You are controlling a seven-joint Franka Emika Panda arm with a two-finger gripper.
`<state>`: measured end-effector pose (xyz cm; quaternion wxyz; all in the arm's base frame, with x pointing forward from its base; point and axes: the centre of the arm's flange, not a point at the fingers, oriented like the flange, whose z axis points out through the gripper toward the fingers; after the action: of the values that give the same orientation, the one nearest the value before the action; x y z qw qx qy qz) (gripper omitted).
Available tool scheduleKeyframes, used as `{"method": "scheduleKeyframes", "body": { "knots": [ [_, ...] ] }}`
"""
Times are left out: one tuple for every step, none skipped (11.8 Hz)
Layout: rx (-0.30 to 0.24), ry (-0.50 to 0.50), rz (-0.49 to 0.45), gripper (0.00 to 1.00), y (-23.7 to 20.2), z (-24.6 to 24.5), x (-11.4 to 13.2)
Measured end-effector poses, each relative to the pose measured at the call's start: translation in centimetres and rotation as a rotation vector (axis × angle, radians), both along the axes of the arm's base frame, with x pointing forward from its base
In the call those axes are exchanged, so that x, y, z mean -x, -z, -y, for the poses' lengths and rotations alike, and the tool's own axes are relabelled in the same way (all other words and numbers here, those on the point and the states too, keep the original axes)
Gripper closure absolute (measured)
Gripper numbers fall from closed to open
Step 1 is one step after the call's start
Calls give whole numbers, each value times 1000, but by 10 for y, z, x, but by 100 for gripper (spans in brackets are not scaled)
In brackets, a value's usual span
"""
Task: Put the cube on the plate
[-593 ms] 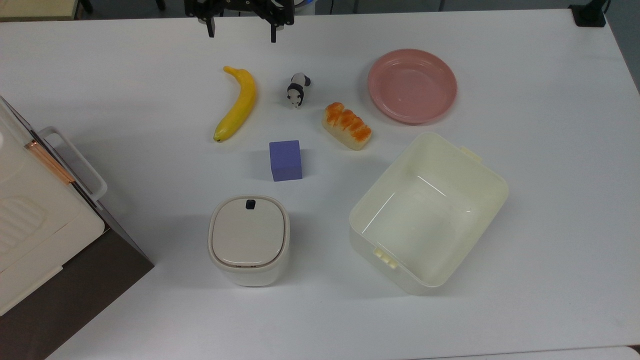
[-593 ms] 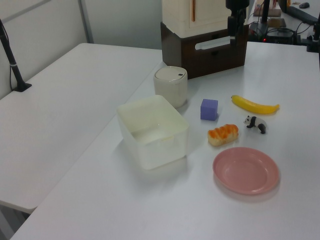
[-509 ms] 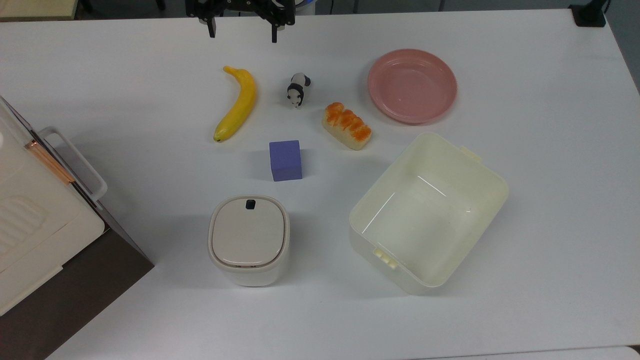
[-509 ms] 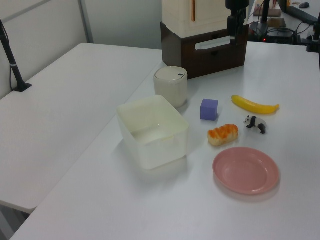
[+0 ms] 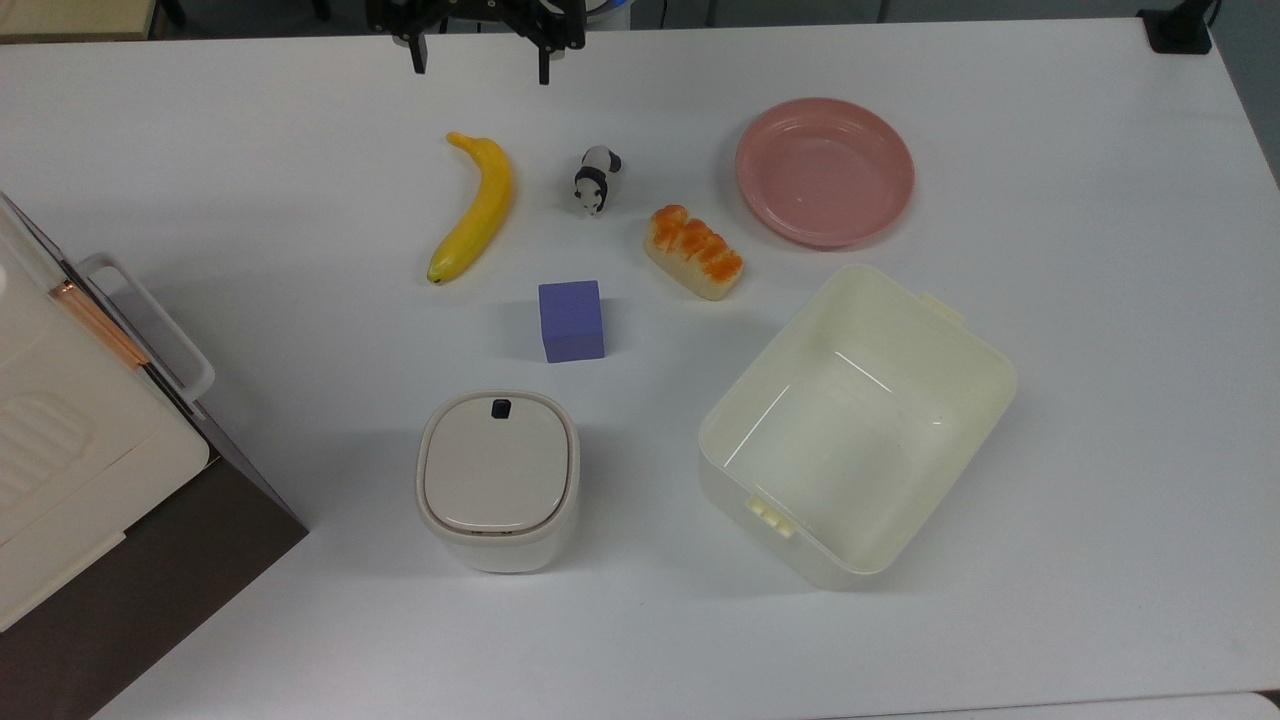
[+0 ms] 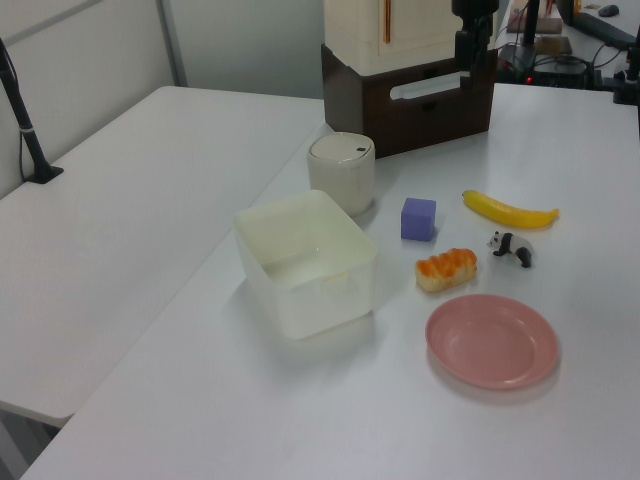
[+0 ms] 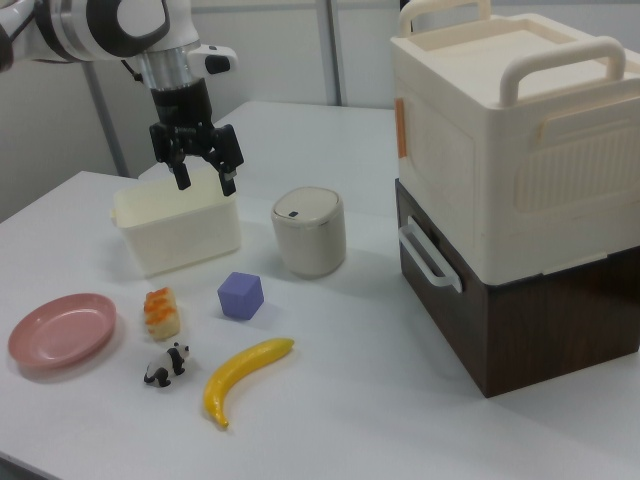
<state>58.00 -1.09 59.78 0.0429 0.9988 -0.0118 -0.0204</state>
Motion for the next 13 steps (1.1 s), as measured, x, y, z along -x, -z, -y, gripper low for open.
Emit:
{"method": "scheduleKeyframes", "body": {
  "knots": [
    [0, 0, 0, 0, 0, 0, 0],
    [0, 0, 0, 0, 0, 0, 0],
    [0, 1, 0, 0, 0, 0, 0],
    [0, 2, 0, 0, 0, 1, 0],
    [0, 3, 0, 0, 0, 2, 0],
    [0, 6, 0, 0, 0, 3, 0],
    [0, 8, 0, 0, 0, 5, 0],
    [0, 11, -2, 0, 3, 7, 0],
    [0, 13, 5, 0, 7, 8, -3],
    [0, 15, 7, 0, 14, 10, -5],
    [0, 18, 9, 0, 23, 14, -7],
    [0, 23, 16, 0, 35, 18, -9],
    [-1, 25, 20, 0, 48, 21, -11]
  ]
}}
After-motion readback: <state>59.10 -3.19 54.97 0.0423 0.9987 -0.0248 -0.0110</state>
